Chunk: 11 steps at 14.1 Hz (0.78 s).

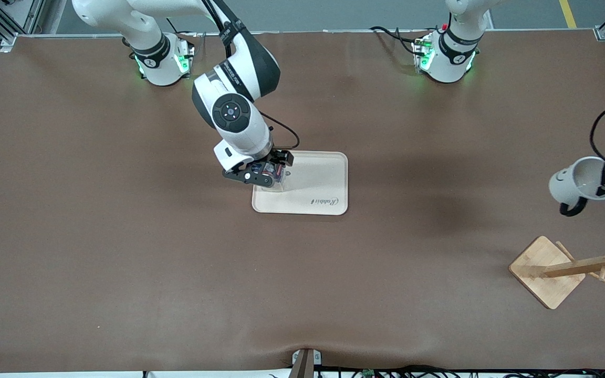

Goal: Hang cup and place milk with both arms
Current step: 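Lift the mug toward the wooden stand while the right gripper grasps the milk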

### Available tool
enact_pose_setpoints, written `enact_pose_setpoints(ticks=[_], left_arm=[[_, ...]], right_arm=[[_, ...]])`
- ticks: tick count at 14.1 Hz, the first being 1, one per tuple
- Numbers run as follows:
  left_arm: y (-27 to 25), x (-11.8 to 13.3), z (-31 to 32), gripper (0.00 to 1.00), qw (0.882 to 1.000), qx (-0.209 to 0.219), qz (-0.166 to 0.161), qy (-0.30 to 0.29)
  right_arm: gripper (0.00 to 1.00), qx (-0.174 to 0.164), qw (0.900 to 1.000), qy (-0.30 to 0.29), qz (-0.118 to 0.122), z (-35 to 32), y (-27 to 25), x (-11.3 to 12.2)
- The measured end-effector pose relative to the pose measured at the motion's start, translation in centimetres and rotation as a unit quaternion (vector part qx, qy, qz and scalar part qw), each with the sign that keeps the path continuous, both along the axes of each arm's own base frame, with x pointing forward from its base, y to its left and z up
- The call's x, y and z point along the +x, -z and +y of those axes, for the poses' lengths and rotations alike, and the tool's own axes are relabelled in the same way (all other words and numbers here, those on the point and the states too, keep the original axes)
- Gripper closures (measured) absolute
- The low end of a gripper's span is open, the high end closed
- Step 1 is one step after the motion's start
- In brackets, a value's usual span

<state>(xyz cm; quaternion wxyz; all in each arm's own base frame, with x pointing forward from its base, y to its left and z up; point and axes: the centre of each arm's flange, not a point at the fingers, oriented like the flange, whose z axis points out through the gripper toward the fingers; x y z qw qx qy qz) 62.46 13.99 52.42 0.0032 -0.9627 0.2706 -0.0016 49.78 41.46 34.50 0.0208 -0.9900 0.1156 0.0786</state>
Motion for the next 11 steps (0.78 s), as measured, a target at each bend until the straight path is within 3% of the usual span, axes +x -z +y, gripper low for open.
enact_pose_setpoints(ticks=[3, 5, 6, 8, 11], left_arm=[[0.5, 0.4, 3.1, 0.95, 0.999, 0.002, -0.029, 0.020], [1.4, 0.9, 4.1, 0.95, 0.999, -0.013, -0.044, 0.020], [1.6, 1.1, 4.3, 0.95, 0.998, -0.020, -0.051, 0.018], [1.8, 1.4, 4.5, 0.95, 0.998, -0.028, -0.059, 0.014], [2.0, 1.7, 5.0, 0.95, 0.996, -0.051, -0.069, 0.002]], right_arm=[[0.08, -0.021, 0.999, 0.025, -0.011, 0.0, 0.2, -0.1], [0.30, -0.027, 0.998, 0.059, -0.014, 0.1, -0.1, -0.1], [0.35, -0.027, 0.997, 0.070, -0.016, 0.1, -0.5, 0.0], [0.35, -0.026, 0.996, 0.082, -0.019, -0.4, -1.6, 0.5], [0.37, -0.044, 0.993, 0.107, 0.007, -3.5, -6.1, 2.7]])
